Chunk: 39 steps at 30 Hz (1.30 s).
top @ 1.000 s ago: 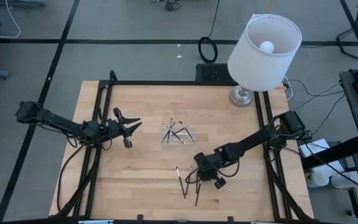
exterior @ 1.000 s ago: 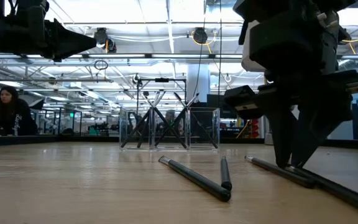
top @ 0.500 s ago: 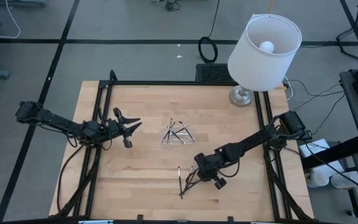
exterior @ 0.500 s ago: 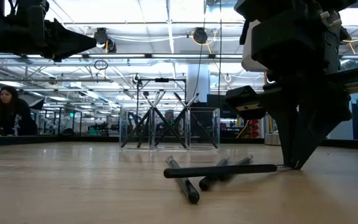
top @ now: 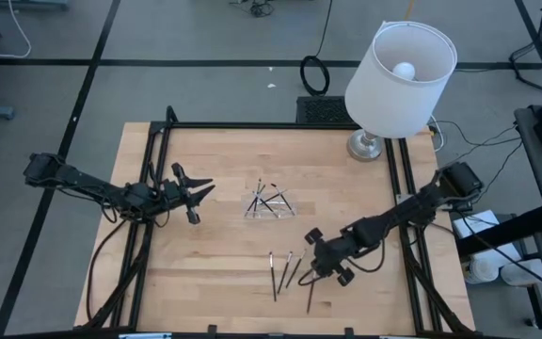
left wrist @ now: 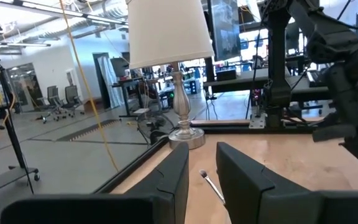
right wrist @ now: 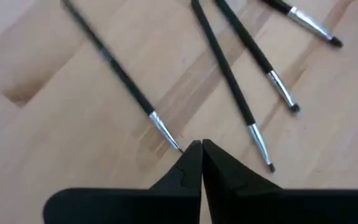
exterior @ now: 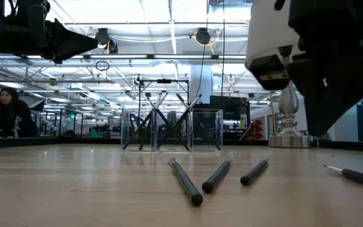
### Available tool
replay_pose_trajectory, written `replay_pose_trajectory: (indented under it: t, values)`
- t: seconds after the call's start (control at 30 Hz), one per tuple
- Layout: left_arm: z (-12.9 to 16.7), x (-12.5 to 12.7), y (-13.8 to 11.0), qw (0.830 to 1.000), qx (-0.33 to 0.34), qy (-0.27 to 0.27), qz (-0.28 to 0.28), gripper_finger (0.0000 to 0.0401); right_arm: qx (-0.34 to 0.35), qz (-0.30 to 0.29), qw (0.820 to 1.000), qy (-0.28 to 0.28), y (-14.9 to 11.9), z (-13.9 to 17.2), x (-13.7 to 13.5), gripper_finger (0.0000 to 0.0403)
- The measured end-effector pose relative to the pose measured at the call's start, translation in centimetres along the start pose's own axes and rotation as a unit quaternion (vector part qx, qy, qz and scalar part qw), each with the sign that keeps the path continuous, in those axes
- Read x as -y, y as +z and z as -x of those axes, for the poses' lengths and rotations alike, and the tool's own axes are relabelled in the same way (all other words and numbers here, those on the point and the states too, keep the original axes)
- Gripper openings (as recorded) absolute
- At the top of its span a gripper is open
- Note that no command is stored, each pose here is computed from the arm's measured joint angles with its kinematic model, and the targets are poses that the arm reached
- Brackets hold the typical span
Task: Pick & Place Makeup Supplies
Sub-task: Put the makeup brush into the transparent organizer
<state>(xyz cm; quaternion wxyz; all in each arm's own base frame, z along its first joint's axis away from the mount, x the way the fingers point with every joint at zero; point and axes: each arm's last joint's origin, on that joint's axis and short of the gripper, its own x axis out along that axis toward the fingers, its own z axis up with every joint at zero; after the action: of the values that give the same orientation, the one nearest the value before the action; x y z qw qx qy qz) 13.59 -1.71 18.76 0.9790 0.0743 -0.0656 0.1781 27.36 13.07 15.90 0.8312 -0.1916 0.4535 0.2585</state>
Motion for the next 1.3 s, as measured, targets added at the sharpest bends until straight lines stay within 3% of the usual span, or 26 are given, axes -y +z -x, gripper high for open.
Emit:
replay_pose_trajectory:
  t: [0.2, 0.33, 0.5, 0.77, 1.03, 1.2, 1.3]
  values:
    - [0.0, 0.0, 0.0, 1.0, 0.0, -0.001, 0.0, 0.009, 0.011, -0.005, 1.0, -0.021, 0.4, 1.5, -0.3, 0.0]
    - [0.0, 0.0, 0.0, 1.0, 0.0, -0.001, 0.001, 0.009, 0.005, -0.092, 0.994, -0.054, 0.2, 1.6, -0.1, 0.0]
    - [0.0, 0.0, 0.0, 1.0, 0.0, -0.001, 0.002, 0.009, -0.001, -0.139, 0.99, -0.011, 0.1, 1.6, -0.6, 0.0011]
    - [0.0, 0.0, 0.0, 1.0, -0.001, -0.001, 0.007, 0.009, -0.031, -0.18, 0.983, -0.002, -0.6, 1.4, -1.3, 0.0086]
    - [0.0, 0.0, 0.0, 1.0, -0.001, -0.001, 0.008, 0.009, -0.164, -0.254, 0.951, 0.07, -2.7, 1.8, -3.7, 0.0149]
    - [0.0, 0.0, 0.0, 1.0, -0.001, -0.001, 0.011, 0.009, -0.165, -0.229, 0.954, 0.105, -2.4, 1.9, -6.0, 0.0151]
    - [0.0, 0.0, 0.0, 1.0, -0.001, -0.001, 0.011, 0.009, -0.163, -0.213, 0.959, 0.087, -2.3, 2.0, -7.3, 0.0146]
